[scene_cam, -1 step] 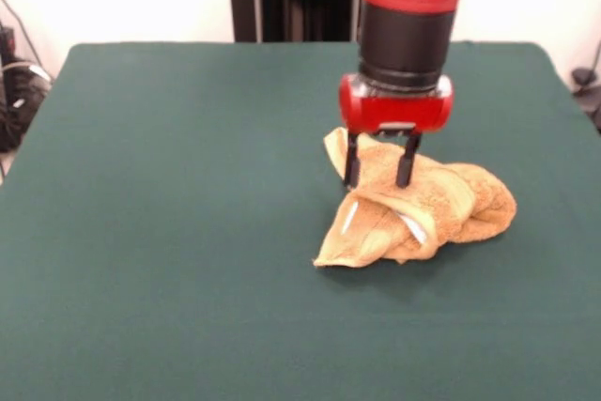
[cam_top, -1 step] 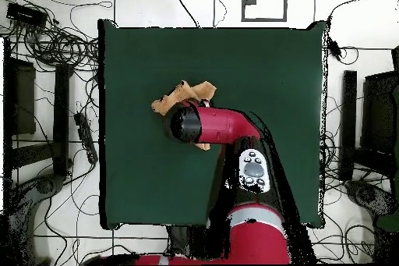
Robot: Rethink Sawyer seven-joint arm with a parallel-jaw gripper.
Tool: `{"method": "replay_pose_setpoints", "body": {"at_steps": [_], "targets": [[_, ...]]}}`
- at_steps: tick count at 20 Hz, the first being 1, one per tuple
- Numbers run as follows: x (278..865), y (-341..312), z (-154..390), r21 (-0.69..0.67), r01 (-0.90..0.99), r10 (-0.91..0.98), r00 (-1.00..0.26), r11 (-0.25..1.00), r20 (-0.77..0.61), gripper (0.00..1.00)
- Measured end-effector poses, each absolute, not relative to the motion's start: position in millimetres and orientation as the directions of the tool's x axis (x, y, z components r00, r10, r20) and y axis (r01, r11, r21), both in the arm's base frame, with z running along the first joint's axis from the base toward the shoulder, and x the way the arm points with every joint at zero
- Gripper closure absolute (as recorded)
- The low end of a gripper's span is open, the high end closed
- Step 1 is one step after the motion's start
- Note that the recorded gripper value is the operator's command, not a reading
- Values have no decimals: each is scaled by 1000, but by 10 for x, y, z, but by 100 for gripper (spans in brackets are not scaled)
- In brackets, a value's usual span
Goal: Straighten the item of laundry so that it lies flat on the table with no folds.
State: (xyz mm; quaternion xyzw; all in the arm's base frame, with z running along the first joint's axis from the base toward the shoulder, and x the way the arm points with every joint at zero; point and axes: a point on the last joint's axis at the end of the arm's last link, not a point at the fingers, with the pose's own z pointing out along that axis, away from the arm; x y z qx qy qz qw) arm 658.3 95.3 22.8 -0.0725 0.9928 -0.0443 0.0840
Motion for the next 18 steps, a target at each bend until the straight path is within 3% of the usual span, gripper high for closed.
{"method": "replay_pose_setpoints", "body": {"at_steps": [10,18], "targets": [[6366,1348,458,-148,-201,-214,-974,968,-74,0],[6280,1182,292,-176,-182,-194,-980,967,-51,0]]}}
